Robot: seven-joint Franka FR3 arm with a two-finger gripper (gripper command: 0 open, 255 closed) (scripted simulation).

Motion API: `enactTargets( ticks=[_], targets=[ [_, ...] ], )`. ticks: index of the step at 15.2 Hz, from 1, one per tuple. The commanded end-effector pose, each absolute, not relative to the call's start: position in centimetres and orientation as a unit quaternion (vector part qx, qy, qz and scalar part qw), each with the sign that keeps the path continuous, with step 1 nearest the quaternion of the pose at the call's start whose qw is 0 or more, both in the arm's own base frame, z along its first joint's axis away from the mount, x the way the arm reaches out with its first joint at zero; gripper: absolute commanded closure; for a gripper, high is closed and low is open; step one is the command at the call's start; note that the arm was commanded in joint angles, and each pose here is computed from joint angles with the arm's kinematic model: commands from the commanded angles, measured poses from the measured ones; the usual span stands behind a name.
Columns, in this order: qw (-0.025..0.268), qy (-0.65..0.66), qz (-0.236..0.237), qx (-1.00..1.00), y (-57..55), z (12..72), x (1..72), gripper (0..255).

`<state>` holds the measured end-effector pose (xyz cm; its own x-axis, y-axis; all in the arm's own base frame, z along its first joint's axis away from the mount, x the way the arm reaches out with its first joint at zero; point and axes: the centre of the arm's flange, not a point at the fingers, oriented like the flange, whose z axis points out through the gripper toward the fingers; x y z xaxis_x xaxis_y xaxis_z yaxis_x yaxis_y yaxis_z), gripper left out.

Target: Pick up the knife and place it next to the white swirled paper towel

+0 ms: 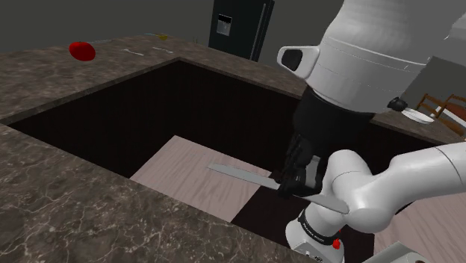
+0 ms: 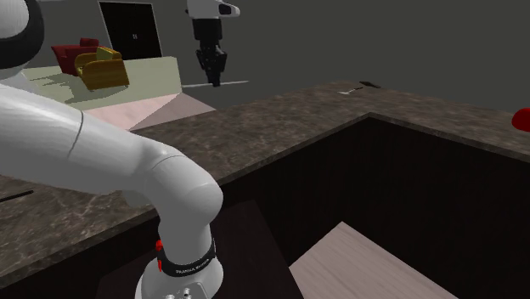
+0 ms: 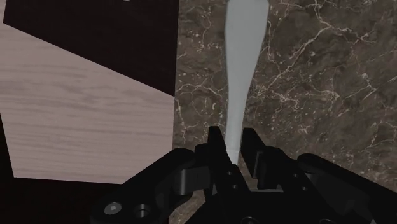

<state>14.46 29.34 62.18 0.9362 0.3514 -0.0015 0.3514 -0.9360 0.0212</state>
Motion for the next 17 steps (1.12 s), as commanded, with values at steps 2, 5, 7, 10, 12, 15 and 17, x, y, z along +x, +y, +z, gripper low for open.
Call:
enactTargets(
  ticks=[2,5,7,10,12,15,17],
  targets=[
    [0.010,0.178,0.001,0.984,27.6,62.3,10.6,255],
    [0.010,0.178,0.001,0.984,26.0,62.3,7.0,255],
    [0.010,0.178,0.001,0.984,24.9,62.3,4.6,255],
    [0.010,0.178,0.001,0.984,24.0,61.8,2.4,255],
    [0.010,0.178,0.001,0.984,24.0,60.7,2.4,255],
    [0.010,0.178,0.001,0.984,24.0,59.1,2.4,255],
    [0.010,0.178,0.001,0.984,24.0,58.1,2.4,255]
  ],
)
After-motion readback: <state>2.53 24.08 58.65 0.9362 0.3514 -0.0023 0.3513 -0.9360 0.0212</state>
